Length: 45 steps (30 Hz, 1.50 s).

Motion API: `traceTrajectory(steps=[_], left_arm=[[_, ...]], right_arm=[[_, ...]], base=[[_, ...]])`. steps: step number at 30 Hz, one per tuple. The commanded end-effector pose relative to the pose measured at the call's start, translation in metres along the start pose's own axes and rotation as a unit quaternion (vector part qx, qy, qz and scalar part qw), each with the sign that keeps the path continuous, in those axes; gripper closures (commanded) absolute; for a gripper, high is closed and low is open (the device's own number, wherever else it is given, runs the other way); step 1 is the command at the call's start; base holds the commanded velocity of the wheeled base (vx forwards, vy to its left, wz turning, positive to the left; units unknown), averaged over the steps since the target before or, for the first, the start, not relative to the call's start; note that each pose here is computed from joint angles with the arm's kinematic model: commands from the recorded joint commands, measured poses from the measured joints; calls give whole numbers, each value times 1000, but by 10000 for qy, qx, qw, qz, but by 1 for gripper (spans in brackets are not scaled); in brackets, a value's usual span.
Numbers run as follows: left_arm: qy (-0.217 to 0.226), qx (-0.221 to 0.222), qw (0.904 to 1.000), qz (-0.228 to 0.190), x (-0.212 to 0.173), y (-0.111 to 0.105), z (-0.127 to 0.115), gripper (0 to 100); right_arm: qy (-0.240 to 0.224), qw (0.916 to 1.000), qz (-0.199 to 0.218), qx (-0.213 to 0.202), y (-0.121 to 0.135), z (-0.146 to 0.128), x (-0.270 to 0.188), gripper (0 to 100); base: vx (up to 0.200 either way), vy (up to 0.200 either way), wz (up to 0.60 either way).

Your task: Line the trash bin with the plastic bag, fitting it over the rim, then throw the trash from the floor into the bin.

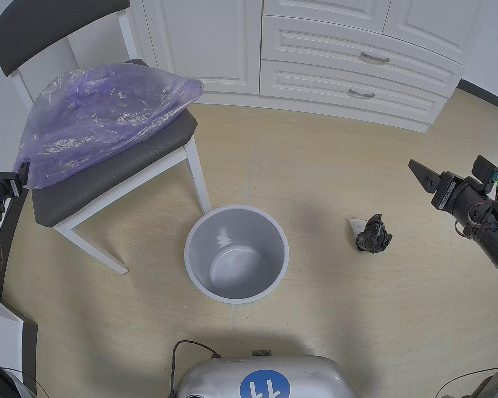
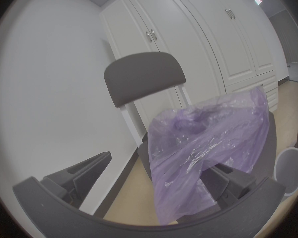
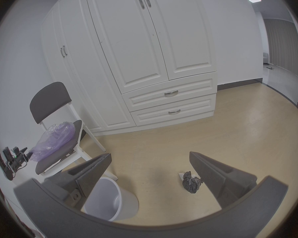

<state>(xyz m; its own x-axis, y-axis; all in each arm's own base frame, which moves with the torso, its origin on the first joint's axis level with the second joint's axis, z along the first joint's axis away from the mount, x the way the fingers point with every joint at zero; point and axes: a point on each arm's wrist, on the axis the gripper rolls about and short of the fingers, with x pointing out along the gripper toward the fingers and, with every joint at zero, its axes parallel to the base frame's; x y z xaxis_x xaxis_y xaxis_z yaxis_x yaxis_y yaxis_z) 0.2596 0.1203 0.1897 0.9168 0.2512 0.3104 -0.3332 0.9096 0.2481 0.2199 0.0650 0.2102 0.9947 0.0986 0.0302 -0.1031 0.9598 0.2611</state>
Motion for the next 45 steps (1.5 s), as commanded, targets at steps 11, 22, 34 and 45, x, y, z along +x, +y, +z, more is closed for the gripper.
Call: traceTrajectory(steps=[11,22,34,45], left_arm=[[-528,98,9985,132,-12,6,36,0],[-521,70,9985,130,-12,6,35,0],[-477,62,9988,121,-11,6,32,100],[-479,55,9988,85,-11,3,32,100]], right_arm=[[26,10000,5,-6,0,-1,0,0],[26,10000,5,-6,0,-1,0,0],[34,10000,66,-2,3,-1,-1,0],[50,9999,94,-3,4,-2,-1,0]], base=[[0,0,0],[0,0,0],[0,0,0],[0,0,0]])
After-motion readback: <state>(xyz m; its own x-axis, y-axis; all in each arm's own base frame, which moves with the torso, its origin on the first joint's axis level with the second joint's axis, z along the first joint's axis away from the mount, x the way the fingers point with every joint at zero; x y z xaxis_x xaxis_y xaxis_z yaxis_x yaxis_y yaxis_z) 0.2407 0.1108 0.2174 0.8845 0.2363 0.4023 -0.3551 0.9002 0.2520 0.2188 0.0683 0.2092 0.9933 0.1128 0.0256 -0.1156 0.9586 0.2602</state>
